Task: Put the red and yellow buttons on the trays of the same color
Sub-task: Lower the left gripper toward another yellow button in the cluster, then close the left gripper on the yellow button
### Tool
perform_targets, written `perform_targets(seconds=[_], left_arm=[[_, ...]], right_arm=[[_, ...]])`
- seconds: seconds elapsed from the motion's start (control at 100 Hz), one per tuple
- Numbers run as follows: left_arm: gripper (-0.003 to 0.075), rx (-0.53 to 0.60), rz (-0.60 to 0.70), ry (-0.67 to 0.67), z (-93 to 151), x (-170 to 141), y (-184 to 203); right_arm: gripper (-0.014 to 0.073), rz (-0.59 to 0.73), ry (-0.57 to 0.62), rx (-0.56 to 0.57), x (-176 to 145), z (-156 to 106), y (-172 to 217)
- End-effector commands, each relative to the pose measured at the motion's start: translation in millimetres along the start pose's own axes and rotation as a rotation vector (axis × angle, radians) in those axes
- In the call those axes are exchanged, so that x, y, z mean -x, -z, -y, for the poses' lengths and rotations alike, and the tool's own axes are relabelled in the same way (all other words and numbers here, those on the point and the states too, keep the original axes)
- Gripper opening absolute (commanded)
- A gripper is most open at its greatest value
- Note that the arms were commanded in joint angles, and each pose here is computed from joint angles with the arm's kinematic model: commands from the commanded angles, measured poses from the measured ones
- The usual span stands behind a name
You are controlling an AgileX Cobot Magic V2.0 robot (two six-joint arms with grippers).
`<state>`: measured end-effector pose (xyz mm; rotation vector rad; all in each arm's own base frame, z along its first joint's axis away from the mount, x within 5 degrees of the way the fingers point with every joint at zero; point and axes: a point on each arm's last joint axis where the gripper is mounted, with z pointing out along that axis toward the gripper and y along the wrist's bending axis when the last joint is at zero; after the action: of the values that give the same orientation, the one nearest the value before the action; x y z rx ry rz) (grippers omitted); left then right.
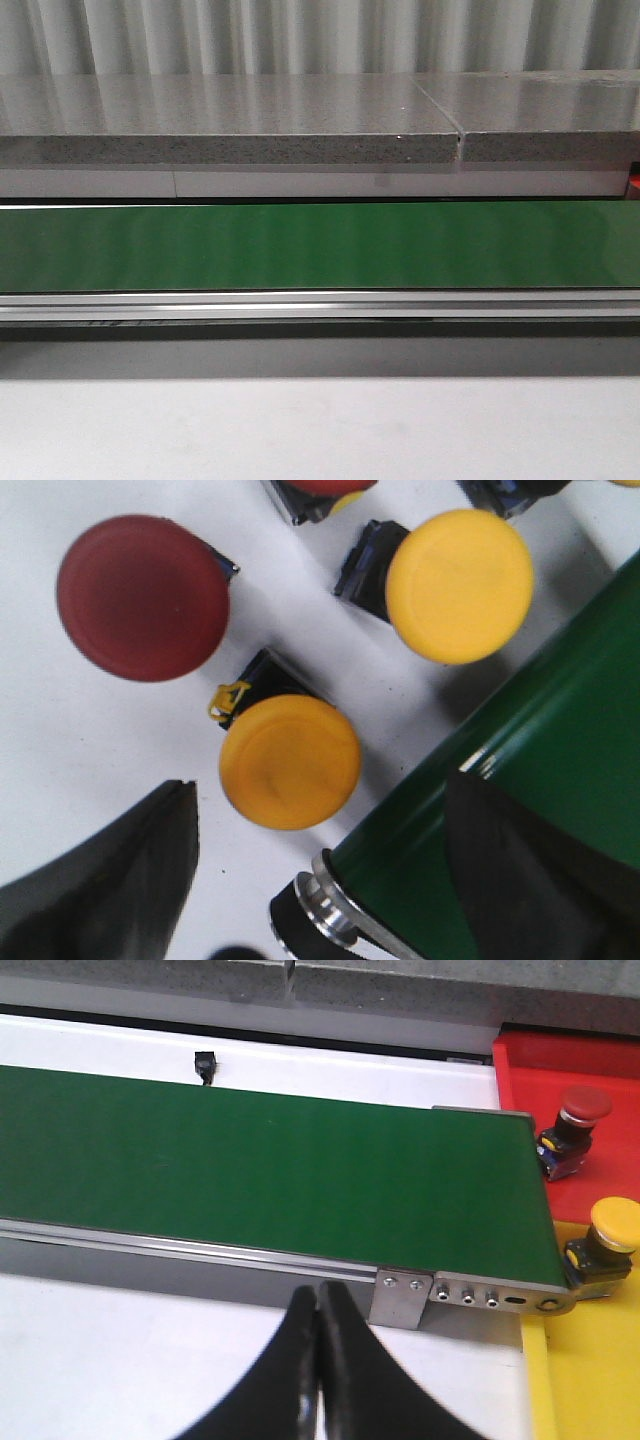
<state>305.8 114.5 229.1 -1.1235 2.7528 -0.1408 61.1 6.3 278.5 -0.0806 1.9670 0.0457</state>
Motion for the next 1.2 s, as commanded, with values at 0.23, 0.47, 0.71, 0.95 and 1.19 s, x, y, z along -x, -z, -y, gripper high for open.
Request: perform_targets(seconds=[0.23,0.47,0.71,0.95,1.19], left_arm=[[0.0492,0.005,-0.03,0.021,6.1,9.2,11.7],[0.0492,0.04,-0.01,0.009,3.0,11.3,10.9],[0.0492,0.057,-0.048,0.011,2.4,13.1,-0.9],[0.0447,0.052,-0.034,0.01,2.9,14.6,-1.6],[0.0275,0.052,-0.034,0.01,2.9,14.6,-1.6]], right_arm=[[-0.0068,0.082,0.002,-0.004,12.6,0.3,3.0],[-0.0068,0.082,0.002,-0.004,12.6,0.3,3.0],[-0.0068,0.085,0.002,-0.005,13.0,0.4,3.0],[-0.0068,0.085,0.002,-0.005,13.0,0.4,3.0],[-0.0068,0.085,0.002,-0.005,13.0,0.4,3.0]])
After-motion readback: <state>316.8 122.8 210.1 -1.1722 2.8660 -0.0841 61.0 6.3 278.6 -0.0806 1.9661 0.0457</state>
